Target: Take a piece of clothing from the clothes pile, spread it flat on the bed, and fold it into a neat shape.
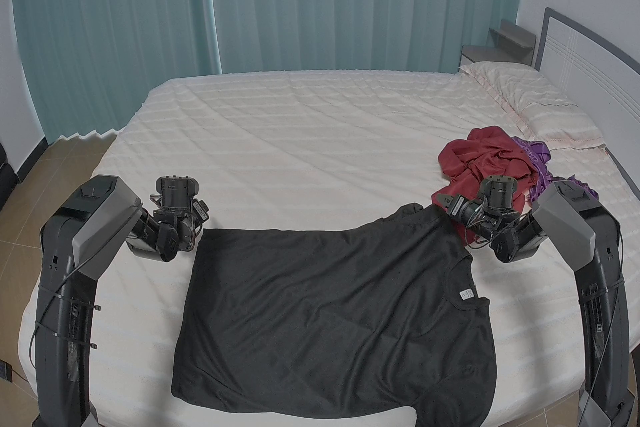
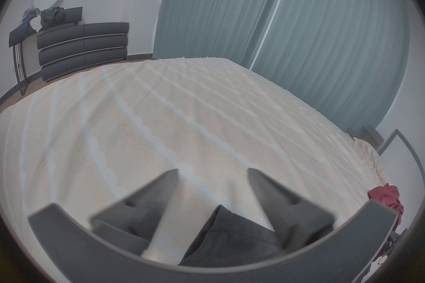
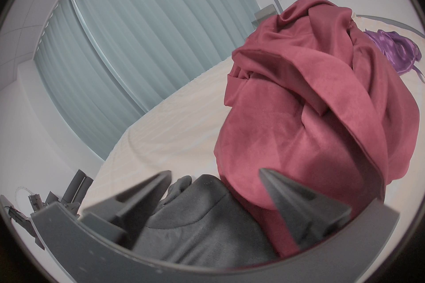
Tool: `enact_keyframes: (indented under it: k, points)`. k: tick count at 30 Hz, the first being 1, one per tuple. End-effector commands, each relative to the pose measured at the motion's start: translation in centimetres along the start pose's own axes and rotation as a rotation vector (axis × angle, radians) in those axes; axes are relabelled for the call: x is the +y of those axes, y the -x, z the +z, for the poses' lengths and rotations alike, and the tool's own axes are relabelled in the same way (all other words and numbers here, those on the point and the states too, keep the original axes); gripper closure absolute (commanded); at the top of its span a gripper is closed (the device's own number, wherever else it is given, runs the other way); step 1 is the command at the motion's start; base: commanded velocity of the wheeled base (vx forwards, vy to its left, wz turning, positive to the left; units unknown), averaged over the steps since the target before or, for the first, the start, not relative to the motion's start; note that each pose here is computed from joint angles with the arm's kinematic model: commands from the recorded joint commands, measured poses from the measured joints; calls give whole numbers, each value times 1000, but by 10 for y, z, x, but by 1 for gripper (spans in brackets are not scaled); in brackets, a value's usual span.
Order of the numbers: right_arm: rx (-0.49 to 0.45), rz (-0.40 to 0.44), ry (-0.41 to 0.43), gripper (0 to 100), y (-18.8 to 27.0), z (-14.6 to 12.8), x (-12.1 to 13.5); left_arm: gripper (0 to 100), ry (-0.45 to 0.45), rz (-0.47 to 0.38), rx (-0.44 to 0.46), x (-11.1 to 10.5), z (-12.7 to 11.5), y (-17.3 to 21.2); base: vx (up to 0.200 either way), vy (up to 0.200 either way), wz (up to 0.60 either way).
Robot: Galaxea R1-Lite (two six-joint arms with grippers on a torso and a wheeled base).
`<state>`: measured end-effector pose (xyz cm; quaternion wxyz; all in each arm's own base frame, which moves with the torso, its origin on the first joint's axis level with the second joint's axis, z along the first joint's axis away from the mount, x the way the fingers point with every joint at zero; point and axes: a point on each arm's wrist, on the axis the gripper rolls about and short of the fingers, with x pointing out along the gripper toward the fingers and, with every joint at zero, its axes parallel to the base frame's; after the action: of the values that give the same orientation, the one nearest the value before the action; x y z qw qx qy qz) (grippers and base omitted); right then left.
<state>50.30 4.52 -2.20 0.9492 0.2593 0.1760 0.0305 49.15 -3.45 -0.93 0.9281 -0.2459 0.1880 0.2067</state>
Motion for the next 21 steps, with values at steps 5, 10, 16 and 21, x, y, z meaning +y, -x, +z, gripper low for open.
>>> enact_keyframes:
  k: [5,10,16,21]
  points:
    - [-13,-13,-6,0,19,20,3,0,-11,27,27,10,9,12,0,0,0]
    - [60,-40,-20,0,70,25,8,0,11,-28,113,23,32,65,0,0,0]
    - [152,-84,-90,0,128,11,13,0,68,-108,227,45,36,130,0,0,0]
    - [244,-93,-145,0,194,-18,23,0,52,-129,355,73,8,193,-40,0,0]
